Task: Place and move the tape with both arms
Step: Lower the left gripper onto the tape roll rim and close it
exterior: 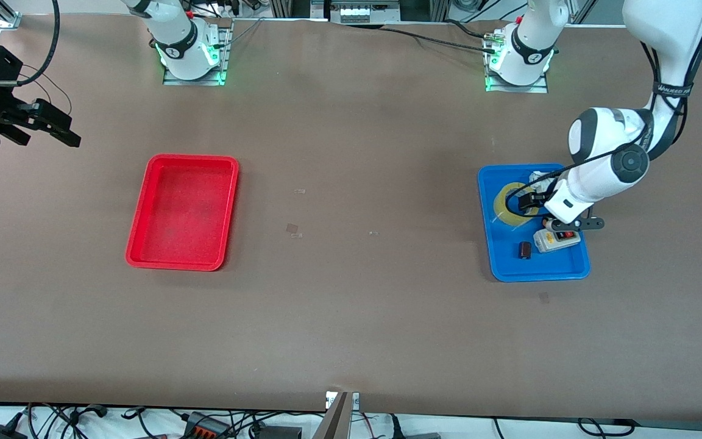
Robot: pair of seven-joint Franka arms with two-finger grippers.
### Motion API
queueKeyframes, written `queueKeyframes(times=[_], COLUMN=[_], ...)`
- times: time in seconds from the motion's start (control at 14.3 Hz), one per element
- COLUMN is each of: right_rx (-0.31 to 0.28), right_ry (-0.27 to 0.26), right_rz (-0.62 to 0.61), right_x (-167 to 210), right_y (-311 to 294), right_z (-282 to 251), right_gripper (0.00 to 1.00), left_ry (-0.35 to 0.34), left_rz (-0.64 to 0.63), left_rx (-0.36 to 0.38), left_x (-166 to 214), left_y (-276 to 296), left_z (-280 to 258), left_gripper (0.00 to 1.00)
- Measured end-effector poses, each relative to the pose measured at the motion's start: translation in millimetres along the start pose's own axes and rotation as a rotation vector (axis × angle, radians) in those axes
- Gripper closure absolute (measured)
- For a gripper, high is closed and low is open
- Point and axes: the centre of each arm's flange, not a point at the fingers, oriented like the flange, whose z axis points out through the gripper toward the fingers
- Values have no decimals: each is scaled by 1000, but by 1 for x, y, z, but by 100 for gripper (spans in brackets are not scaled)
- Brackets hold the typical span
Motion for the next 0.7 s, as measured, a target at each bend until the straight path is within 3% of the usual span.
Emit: queueKeyframes(times=[0.7], right_rx=[0], right_ry=[-5], right_rz=[0], right_x=[0], right_y=[0], right_z=[3], right_gripper=[1], left_ry=[-36], left_rz=[18], left_rx=[1], left_x=[-3], left_y=[9], left_z=[21], left_gripper=[1])
